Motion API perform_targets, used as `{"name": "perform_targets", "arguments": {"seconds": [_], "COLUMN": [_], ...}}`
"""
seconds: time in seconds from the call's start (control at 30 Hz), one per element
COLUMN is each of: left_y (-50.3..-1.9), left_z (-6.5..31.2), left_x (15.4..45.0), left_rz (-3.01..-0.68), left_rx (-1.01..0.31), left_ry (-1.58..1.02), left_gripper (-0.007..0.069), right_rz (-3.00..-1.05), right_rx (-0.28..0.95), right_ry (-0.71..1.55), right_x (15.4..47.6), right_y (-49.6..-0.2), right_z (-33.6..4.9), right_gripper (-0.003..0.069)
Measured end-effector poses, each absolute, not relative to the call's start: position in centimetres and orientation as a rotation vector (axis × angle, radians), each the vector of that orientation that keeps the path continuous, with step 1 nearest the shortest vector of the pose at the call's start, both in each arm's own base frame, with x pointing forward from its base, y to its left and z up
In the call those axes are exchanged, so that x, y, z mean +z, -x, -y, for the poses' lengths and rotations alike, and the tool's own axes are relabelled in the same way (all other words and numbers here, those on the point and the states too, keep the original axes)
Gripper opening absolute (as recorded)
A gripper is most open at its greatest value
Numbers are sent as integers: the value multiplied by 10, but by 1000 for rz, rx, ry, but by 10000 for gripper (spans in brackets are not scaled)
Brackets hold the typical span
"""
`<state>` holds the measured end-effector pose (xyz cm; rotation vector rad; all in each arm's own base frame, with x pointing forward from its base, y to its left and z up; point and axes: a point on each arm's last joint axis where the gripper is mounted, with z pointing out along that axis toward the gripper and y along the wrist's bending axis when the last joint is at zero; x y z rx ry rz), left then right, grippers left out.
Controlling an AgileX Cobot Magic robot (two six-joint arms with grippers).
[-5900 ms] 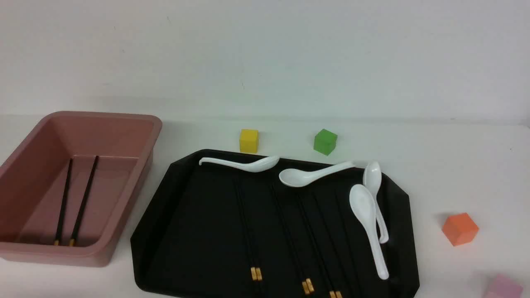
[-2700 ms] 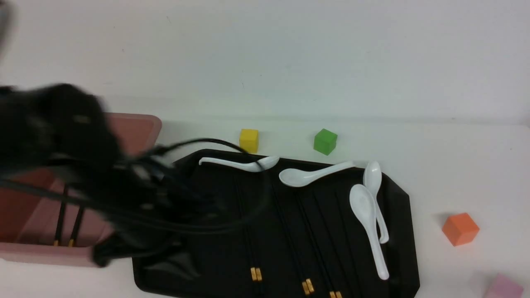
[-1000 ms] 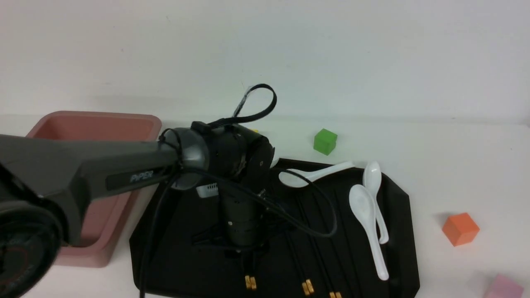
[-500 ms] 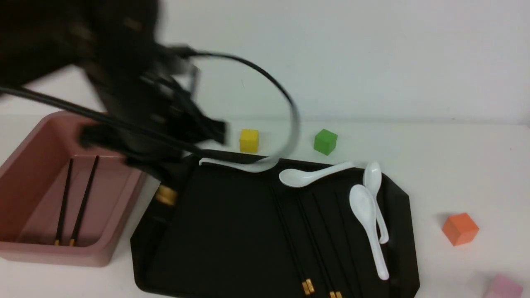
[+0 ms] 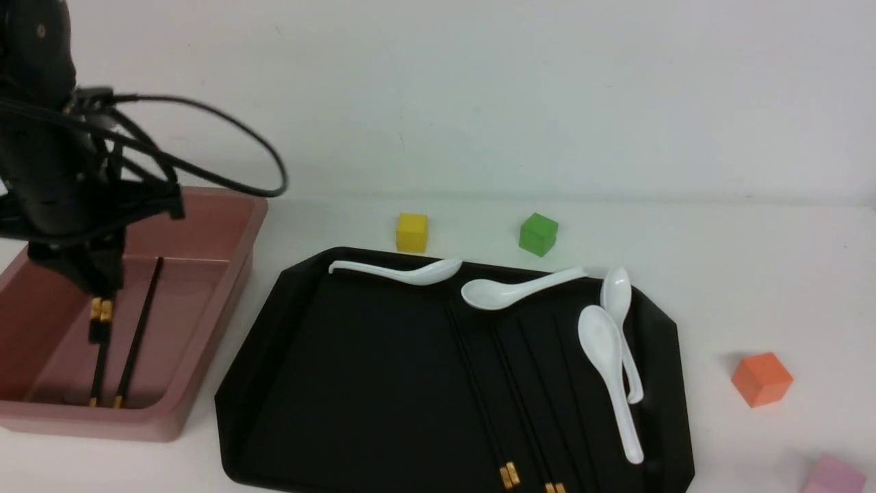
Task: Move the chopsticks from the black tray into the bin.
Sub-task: Use the left arm to put the chopsticks into the lunch box
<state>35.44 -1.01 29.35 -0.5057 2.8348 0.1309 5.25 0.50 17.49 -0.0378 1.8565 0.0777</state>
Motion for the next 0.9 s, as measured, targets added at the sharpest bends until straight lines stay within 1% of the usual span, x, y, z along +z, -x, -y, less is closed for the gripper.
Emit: {"name": "perform_targets", "arguments": {"seconds": [0.1,0.23,0.4,0.57,0.8,0.9], "left_y": [-367,-382,-388,-389,-385,-381], "left_z": [3,-2,-1,0,0,0], "left_x": [274,242,220,217,217,220], "left_rz": [-2854,-2896,-2953,-2959,-2995,-3022], "left_rx": [151,223,229,207,223,238], "left_ry": [526,505,519,530,543,555], "left_gripper": [118,118,118,118,189,241], "right_rz": [-1856,-1856,-1856,-1856,-1856,-1856], "right_rx": [78,78,78,79,78,78], "right_ry": [38,38,38,37,38,38], "right_x": [175,175,175,175,175,175], "right_y": [-53,-53,-53,-52,-53,-53], "right_z": [-5,-5,-5,-5,-5,-5], "right_gripper": [239,239,239,239,239,239]}}
